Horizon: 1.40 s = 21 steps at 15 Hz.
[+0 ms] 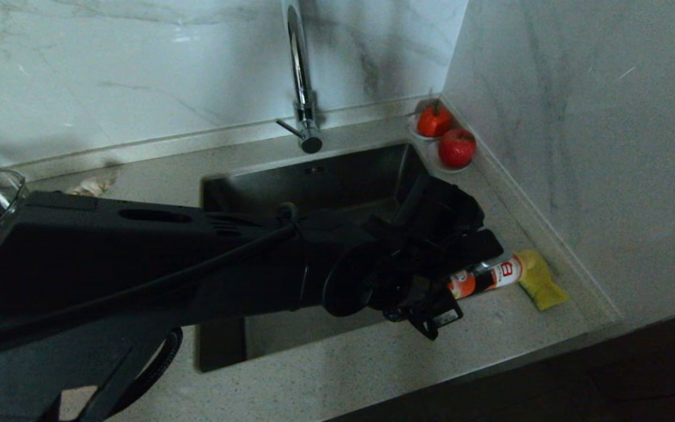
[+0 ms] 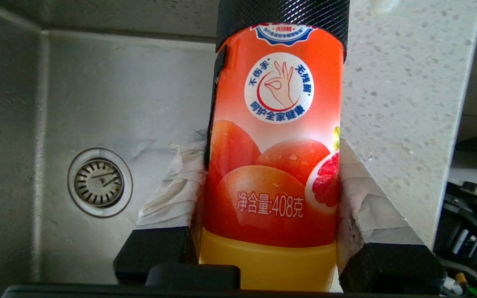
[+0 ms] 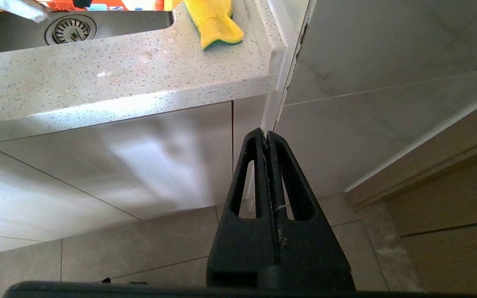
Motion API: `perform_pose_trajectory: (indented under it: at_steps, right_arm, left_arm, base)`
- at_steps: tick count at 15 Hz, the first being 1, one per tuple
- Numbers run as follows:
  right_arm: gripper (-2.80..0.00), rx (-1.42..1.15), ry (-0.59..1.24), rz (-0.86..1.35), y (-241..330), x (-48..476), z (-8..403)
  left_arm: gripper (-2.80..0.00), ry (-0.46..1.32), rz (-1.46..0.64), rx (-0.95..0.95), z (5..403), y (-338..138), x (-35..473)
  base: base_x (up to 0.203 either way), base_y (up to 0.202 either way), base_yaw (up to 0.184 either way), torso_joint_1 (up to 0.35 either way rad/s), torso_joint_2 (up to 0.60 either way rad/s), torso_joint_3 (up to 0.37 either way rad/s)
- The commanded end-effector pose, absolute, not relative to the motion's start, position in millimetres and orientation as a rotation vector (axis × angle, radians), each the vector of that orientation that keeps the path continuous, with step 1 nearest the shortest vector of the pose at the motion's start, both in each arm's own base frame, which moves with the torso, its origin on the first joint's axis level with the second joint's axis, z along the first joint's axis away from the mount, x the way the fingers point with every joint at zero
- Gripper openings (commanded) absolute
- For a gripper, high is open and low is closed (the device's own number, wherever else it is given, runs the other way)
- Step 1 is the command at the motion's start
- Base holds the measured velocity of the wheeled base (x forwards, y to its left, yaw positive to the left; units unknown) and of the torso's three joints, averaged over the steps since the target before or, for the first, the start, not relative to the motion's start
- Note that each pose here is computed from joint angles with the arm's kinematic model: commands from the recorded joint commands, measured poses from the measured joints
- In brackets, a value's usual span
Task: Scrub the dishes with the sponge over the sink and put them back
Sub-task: Squeeze it onto the sponge
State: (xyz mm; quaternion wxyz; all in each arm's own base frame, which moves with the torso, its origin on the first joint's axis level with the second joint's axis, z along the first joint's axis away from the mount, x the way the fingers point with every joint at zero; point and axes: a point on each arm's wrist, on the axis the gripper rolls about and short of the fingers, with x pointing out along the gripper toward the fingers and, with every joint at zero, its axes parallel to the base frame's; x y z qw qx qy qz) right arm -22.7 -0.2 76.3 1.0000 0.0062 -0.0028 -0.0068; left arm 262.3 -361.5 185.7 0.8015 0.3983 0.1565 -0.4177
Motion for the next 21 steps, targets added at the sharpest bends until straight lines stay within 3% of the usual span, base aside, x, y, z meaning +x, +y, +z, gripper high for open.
perform_pose_trajectory:
  at_steps: [1, 14, 21]
  right_arm:
    - [-2.8, 0.014, -0.006, -0.014, 0, -23, 76]
    - [-2.8, 0.012, -0.006, -0.014, 0, -23, 76]
    - [-2.8, 0.014, -0.006, -0.013, 0, -23, 76]
  left_arm:
    - [-2.8, 0.33, -0.894, 0.853, 191, -358, 260]
    - [-2.8, 0.35, -0.932, 0.867, 168, -371, 250]
    - [-2.8, 0.276, -0.909, 0.805, 182, -373, 253]
  base:
    - [0.0, 0.0, 0.0, 0.0, 0.0, 0.0]
    - [0.0, 0.0, 0.0, 0.0, 0.0, 0.0]
    - [0.0, 0.0, 0.0, 0.0, 0.0, 0.0]
